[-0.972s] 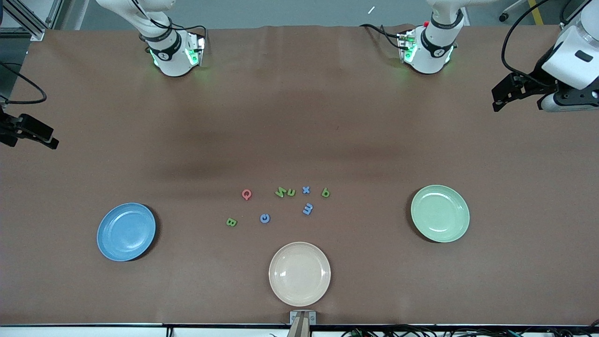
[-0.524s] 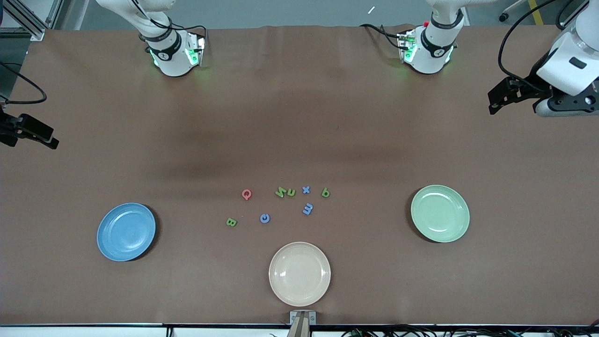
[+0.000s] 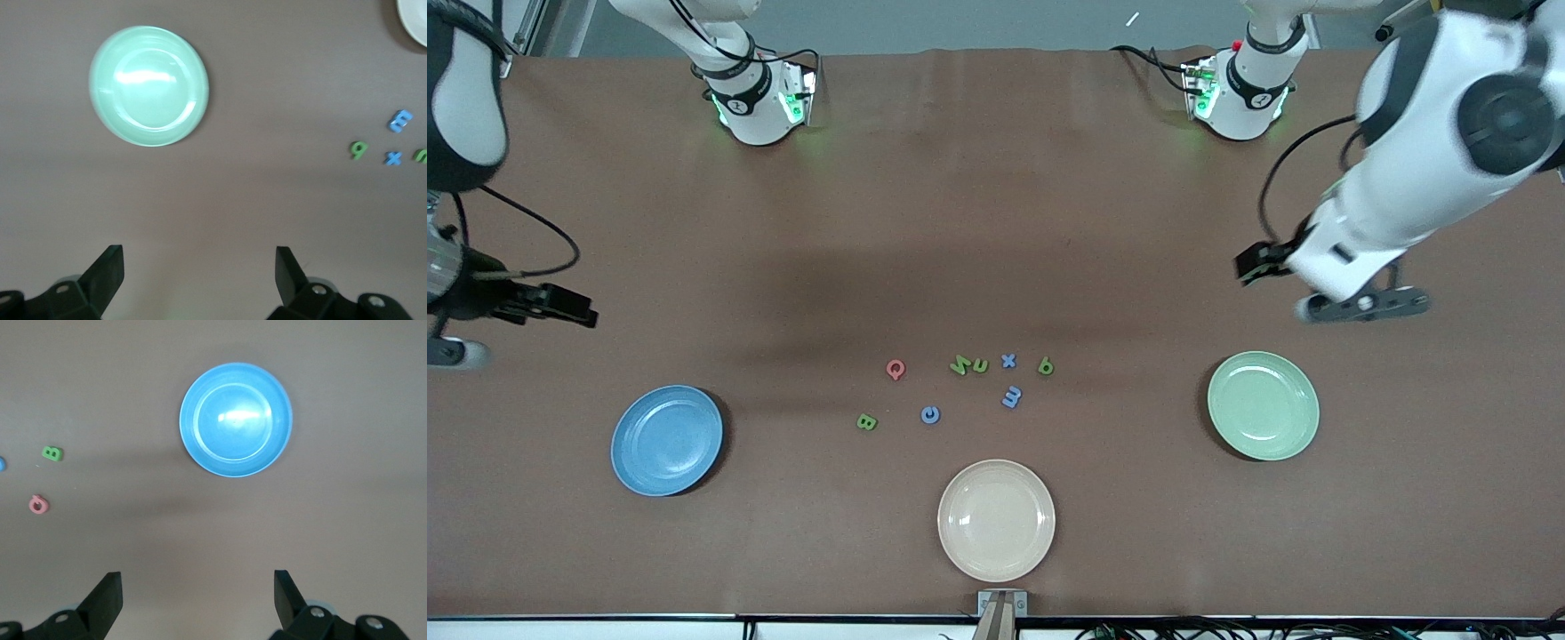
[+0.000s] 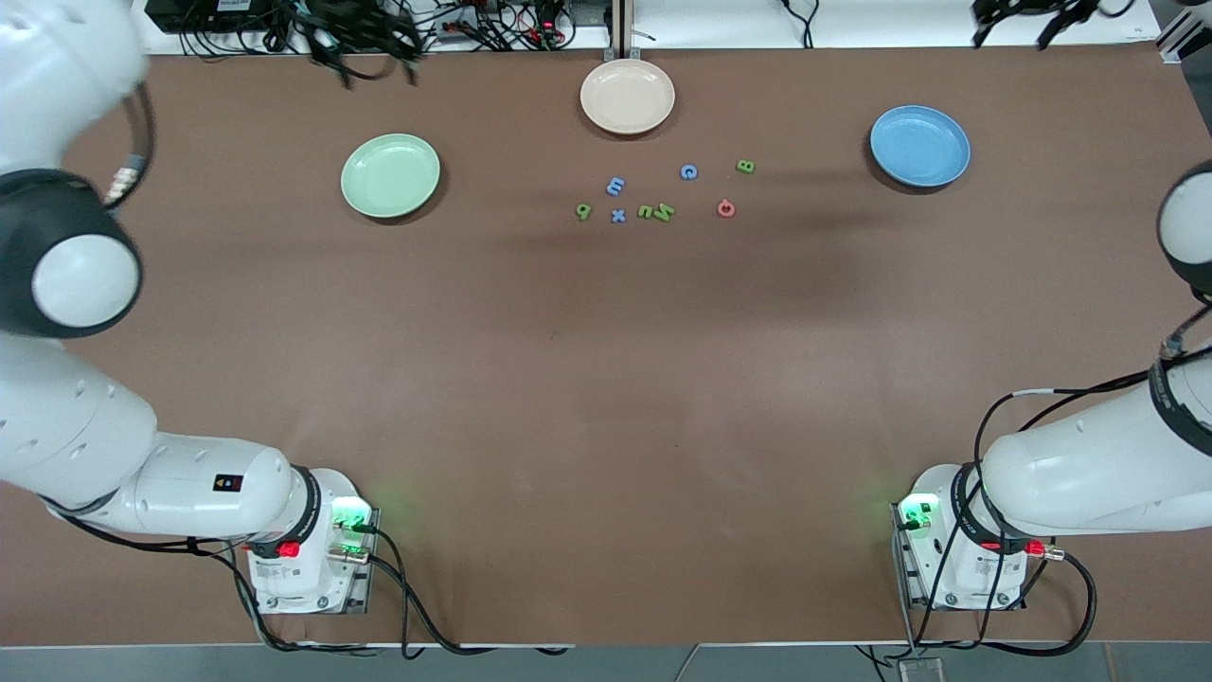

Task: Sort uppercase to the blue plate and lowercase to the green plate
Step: 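Move the right gripper and the left gripper toward the foam letters, then grasp the green B with the right gripper while the left gripper grasps q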

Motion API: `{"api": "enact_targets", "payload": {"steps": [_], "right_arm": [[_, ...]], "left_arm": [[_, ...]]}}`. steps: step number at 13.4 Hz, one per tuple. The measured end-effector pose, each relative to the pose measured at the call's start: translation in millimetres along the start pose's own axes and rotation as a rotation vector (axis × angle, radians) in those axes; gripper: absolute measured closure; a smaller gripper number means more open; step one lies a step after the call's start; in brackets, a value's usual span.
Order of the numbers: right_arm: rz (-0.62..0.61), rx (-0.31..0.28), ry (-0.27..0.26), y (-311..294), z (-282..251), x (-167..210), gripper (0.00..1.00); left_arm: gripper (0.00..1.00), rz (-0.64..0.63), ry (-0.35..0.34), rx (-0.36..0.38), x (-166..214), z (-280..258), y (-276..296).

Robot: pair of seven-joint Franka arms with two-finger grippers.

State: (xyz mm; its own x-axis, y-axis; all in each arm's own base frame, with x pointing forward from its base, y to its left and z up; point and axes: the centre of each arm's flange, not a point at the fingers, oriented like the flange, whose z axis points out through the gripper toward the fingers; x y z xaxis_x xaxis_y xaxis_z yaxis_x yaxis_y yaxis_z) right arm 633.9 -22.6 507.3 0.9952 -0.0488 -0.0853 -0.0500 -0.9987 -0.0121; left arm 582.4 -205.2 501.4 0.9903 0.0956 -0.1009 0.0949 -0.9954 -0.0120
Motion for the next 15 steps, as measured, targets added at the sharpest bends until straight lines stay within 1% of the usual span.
{"api": "enact_targets", "payload": {"steps": [2,4,5,7,8,9,10,11,12,13,14,15], "right_arm": [[-0.012,-0.003,-0.02,-8.5,47.3,23.5,0.0],[-0.031,-0.007,-0.04,-21.6,94.2,42.6,0.0],[-0.047,-0.009,-0.046,-32.7,110.6,47.8,0.0],[-0.067,-0.015,-0.044,-67.8,134.5,53.8,0.0],[-0.045,-0.019,-0.045,-84.8,146.0,55.3,0.0],[-0.025,-0.021,-0.042,-100.9,157.1,56.6,0.0],[-0.003,-0.024,-0.035,-118.4,168.0,57.5,0.0],[0.027,-0.025,-0.025,-137.4,178.8,57.9,0.0],[0.059,-0.024,-0.009,-158.7,189.2,57.4,0.0],[0.095,-0.021,0.012,-182.8,200.7,56.2,0.0],[0.139,-0.014,0.036,-206.7,213.2,54.6,0.0],[0.191,-0.002,0.065,-229.6,227.3,53.2,0.0]], "left_arm": [[0.0,-0.037,0.011,0.003,6.9,46.3,49.2],[0.0,-0.011,0.012,0.007,10.3,101.0,94.3],[0.03,0.014,0.013,-0.001,11.0,127.4,113.7],[0.05,0.061,0.035,-0.041,9.4,173.8,151.3],[0.05,0.082,0.044,-0.059,6.5,194.7,167.9],[0.1,0.095,0.051,-0.074,4.7,211.8,179.4],[0.1,0.105,0.056,-0.087,3.5,226.9,187.9],[0.16,0.119,0.06,-0.095,0.7,240.3,196.5],[0.16,0.139,0.071,-0.101,-4.1,252.1,207.4],[0.19,0.167,0.088,-0.102,-9.4,262.5,219.0],[0.19,0.188,0.097,-0.097,-13.3,272.3,227.0],[0.29,0.203,0.101,-0.09,-15.2,281.1,231.5]]}}
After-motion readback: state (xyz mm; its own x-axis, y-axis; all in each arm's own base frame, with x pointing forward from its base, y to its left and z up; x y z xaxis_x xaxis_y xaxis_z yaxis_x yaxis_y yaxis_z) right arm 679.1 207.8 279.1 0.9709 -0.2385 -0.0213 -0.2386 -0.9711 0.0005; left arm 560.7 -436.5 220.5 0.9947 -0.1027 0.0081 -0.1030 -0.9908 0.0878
